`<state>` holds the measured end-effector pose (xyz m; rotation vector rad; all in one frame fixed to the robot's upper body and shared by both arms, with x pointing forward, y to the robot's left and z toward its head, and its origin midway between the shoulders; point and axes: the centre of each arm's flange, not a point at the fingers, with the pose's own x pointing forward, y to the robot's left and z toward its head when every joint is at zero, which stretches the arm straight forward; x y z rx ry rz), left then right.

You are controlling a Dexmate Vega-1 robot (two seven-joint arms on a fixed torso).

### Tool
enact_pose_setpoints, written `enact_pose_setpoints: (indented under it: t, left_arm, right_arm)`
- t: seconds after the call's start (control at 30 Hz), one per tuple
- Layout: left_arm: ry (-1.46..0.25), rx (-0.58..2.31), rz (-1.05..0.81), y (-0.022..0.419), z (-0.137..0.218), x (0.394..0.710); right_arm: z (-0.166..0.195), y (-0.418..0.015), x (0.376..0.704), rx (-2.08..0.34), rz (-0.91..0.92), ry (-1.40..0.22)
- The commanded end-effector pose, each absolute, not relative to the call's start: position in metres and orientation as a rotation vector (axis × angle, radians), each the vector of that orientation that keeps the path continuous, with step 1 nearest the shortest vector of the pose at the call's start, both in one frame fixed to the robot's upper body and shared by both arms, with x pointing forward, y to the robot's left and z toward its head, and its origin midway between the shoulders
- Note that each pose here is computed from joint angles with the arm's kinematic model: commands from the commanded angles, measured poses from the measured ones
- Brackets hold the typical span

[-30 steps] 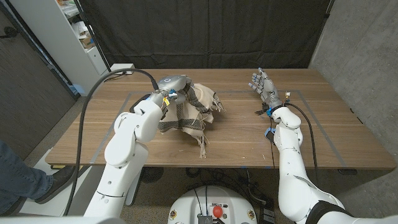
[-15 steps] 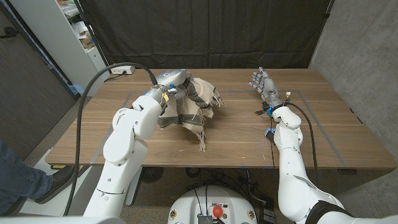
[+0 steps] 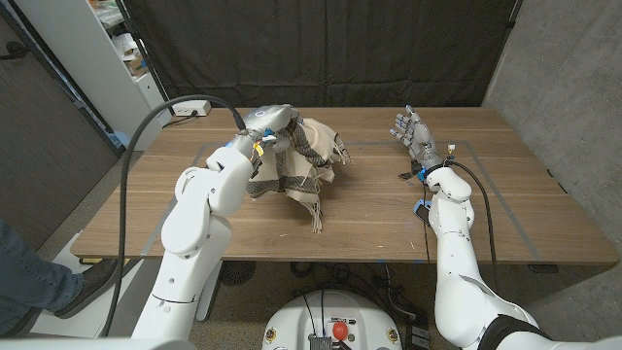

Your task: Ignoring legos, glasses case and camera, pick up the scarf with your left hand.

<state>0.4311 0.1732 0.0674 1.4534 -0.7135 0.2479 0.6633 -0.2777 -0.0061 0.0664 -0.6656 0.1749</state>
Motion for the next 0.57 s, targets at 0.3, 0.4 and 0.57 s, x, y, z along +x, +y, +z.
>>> enact_pose_setpoints:
  t: [0.3, 0.4, 0.57]
  left_arm:
    - [-0.708, 1.45, 0.26, 0.1751, 0.0683, 0.4259]
    - [-0.71, 1.452, 0.271, 0.1753, 0.0682, 0.4255]
    - [-0.71, 1.451, 0.264, 0.1753, 0.0684, 0.4264]
  right_arm:
    - [-0.0063, -0.2764, 0.6654, 0.065, 0.179, -0.663]
    - [-0.0056, -0.2762, 0.6661, 0.063, 0.181, -0.663]
    - [-0.0053, -0.2761, 0.6665, 0.062, 0.18, -0.662]
